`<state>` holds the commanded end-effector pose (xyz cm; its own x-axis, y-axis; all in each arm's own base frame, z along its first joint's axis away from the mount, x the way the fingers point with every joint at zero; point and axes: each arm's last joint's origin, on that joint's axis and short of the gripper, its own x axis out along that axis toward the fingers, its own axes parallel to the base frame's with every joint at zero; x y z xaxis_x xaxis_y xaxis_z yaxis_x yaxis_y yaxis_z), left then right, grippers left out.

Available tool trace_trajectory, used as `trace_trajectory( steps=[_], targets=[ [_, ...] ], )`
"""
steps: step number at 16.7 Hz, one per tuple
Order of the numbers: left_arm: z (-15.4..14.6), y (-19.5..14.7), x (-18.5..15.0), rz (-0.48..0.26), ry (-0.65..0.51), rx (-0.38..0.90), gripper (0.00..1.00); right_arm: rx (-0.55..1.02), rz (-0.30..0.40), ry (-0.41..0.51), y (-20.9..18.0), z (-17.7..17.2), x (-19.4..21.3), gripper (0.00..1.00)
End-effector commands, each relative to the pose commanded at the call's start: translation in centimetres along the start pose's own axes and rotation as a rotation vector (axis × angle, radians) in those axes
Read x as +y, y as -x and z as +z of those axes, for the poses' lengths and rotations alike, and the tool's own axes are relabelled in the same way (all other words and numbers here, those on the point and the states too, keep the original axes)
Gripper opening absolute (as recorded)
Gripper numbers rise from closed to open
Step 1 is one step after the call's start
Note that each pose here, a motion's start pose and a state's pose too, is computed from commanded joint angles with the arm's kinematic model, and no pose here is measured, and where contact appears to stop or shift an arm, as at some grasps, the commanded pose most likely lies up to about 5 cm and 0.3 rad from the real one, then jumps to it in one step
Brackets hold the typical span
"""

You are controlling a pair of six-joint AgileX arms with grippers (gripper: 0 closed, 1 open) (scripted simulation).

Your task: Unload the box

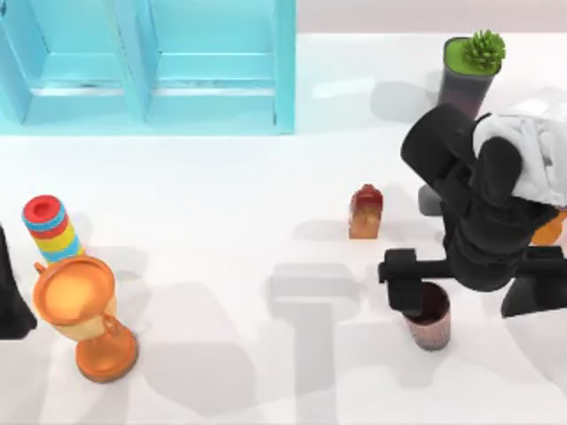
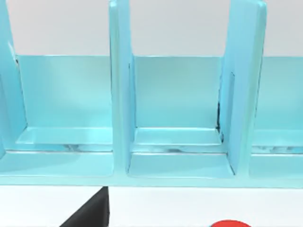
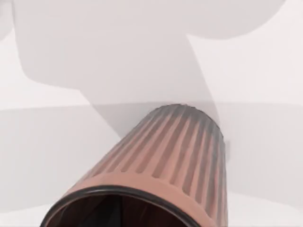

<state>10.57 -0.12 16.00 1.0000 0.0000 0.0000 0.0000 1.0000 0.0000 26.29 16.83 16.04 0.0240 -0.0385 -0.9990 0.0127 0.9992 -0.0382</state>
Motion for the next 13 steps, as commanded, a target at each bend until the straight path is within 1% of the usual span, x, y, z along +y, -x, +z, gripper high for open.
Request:
trace_trajectory(
  steps=[6, 9, 13],
  targets=[
    [0.0, 0.0, 0.0, 0.0, 0.0, 0.0, 1.0, 0.0, -0.001, -0.003, 0.4, 0.1, 0.0, 1.0],
    [0.0, 0.0, 0.0, 0.0, 0.0, 0.0, 1.0, 0.0, 0.0, -0.005, 3.0, 0.6, 0.2, 1.0],
    [0.0, 0.0, 0.0, 0.0, 0.0, 0.0, 1.0, 0.015, -0.01, -0.008, 7.8, 0.5, -0.2, 1.0]
  ],
)
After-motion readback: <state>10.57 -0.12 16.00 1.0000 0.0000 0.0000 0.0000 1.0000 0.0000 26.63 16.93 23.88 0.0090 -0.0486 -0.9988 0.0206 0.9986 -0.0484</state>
